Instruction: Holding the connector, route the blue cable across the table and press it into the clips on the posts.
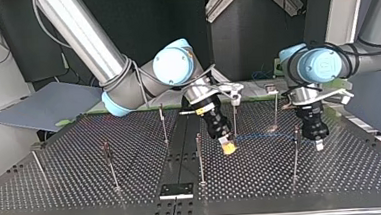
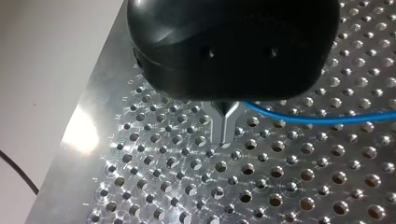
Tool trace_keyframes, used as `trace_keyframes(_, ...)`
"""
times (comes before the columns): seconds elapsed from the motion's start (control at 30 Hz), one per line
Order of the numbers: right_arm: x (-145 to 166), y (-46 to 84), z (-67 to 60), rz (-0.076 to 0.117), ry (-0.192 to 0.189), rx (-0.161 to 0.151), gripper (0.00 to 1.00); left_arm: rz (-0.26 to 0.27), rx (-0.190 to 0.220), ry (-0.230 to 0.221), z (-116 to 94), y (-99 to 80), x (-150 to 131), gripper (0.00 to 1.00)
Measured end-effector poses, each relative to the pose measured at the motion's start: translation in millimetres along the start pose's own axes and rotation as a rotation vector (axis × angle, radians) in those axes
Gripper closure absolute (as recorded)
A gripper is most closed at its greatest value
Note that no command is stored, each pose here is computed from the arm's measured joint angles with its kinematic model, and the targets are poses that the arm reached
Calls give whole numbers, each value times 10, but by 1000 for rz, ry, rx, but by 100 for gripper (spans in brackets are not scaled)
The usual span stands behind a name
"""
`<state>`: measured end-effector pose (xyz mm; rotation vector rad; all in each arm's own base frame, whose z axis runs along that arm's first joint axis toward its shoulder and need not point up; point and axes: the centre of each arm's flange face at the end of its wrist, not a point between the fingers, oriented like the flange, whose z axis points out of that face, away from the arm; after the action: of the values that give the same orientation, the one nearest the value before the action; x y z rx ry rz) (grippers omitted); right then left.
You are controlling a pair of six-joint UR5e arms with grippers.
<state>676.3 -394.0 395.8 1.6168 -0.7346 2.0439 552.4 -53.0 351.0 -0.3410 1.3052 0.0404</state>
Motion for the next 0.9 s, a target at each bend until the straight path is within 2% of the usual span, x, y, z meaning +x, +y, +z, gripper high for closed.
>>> trace_keyframes(0.2,-9,6,-2,-2,-4,-4,100,-27,5,1,16,29,-1,100)
trace_keyframes(0.23,-12,9,-3,-3,-5,-6,100,-32,-1,5,11,36,4,87)
trace_keyframes(0.27,-18,13,-4,-4,-7,-10,100,-35,-7,9,6,43,9,63)
trace_keyframes(0.3,-21,17,-5,-5,-8,-13,100,-40,-14,13,0,50,13,63)
trace_keyframes(0.33,-22,19,-6,-5,-9,-15,100,-47,-25,20,-9,61,17,46)
trace_keyframes(0.37,-23,22,-7,-6,-9,-18,100,-53,-34,25,-18,68,22,20)
trace_keyframes(0.4,-26,23,-7,-6,-10,-19,100,-58,-43,31,-28,75,28,20)
trace_keyframes(0.43,-29,25,-7,-6,-10,-20,100,-64,-54,38,-40,84,34,4)
trace_keyframes(0.47,-35,27,-6,-6,-11,-22,100,-68,-61,44,-49,90,40,0)
trace_keyframes(0.6,-70,36,-3,-7,-15,-26,100,-86,-76,71,-94,85,63,0)
trace_keyframes(0.9,-140,47,2,-7,-26,-29,100,-146,-71,136,-328,30,29,0)
